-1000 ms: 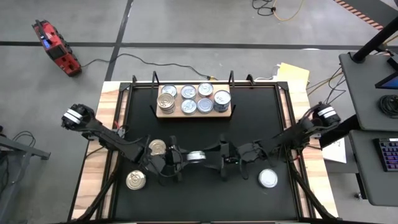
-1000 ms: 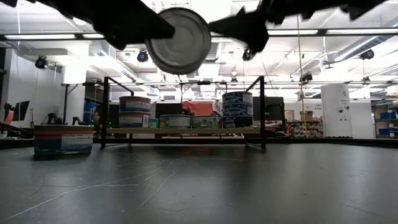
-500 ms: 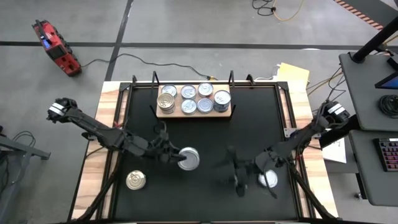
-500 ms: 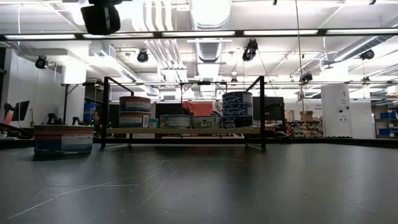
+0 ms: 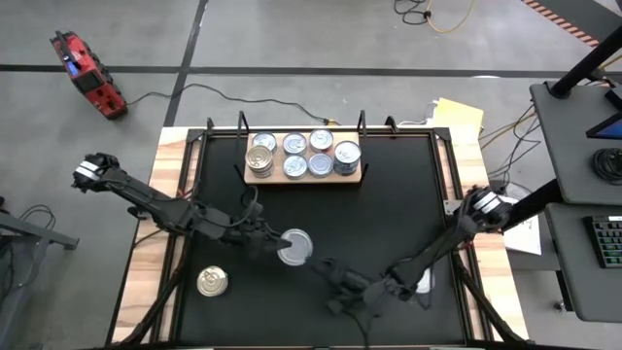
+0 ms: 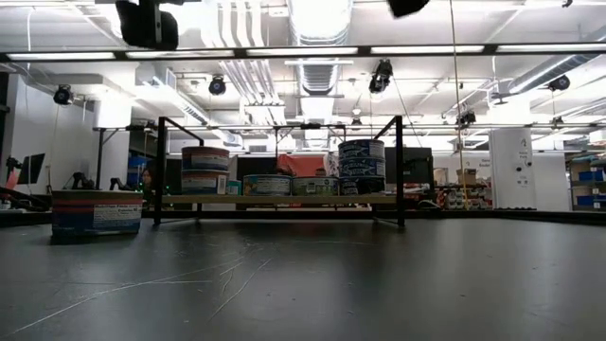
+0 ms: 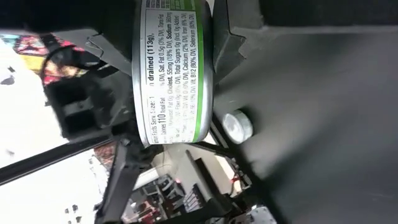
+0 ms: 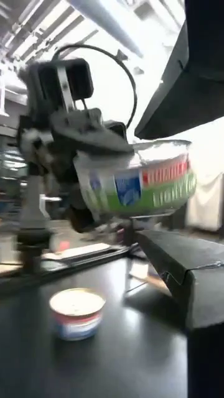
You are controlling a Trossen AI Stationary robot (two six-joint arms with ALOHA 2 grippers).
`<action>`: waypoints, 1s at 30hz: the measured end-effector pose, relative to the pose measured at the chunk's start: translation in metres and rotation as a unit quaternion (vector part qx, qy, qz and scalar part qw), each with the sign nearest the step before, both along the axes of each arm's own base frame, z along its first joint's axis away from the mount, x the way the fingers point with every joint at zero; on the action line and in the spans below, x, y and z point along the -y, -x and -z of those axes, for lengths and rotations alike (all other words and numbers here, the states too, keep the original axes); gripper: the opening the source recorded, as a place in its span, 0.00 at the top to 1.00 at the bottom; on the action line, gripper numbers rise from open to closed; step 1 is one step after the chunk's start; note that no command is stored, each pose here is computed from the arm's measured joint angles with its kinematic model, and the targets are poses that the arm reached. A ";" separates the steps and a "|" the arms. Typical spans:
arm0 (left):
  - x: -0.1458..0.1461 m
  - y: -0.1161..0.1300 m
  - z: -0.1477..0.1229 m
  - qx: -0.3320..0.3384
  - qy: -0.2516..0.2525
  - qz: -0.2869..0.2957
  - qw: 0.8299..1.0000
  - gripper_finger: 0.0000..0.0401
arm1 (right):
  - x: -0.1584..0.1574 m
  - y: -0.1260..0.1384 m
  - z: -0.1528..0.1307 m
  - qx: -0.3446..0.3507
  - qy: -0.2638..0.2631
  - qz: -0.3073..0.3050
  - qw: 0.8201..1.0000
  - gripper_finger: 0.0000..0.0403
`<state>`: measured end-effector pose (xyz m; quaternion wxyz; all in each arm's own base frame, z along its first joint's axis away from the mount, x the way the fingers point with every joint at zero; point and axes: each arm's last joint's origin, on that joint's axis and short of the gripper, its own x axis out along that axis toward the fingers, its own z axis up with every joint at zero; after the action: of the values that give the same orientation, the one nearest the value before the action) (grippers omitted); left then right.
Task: Stack canned seafood by type on shelf
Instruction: Stack the green tuna can on top of the other green tuna can on the shelf
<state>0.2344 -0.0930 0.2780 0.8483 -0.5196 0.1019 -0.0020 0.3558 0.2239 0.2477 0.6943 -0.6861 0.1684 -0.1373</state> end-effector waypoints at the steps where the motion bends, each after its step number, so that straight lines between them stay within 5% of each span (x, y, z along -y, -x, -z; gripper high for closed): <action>1: 0.000 0.000 -0.001 0.006 0.002 0.000 1.000 0.70 | 0.000 -0.004 0.002 -0.008 0.016 0.012 1.000 0.40; 9: 0.003 -0.001 0.000 0.003 0.005 0.022 1.000 0.70 | 0.009 -0.022 -0.002 -0.013 0.036 0.057 0.998 0.39; 17: 0.004 -0.002 0.002 0.003 -0.013 0.029 0.999 0.70 | 0.014 -0.026 -0.004 -0.017 0.042 0.061 0.997 0.54; 19: 0.004 -0.002 0.001 0.005 -0.018 0.031 0.999 0.62 | 0.014 -0.026 -0.004 -0.017 0.042 0.060 0.997 0.60; 25: 0.002 -0.001 0.000 0.021 -0.124 0.040 0.991 0.18 | 0.015 -0.026 -0.004 -0.012 0.034 0.064 0.997 0.68; 30: -0.001 0.003 -0.007 0.047 -0.229 0.054 0.971 0.03 | 0.016 -0.025 -0.007 -0.006 0.025 0.070 0.997 0.68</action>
<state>0.2313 -0.0919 0.2846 0.9471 -0.3050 0.0877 -0.0484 0.3806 0.2077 0.2542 0.6648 -0.6902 0.2169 -0.1861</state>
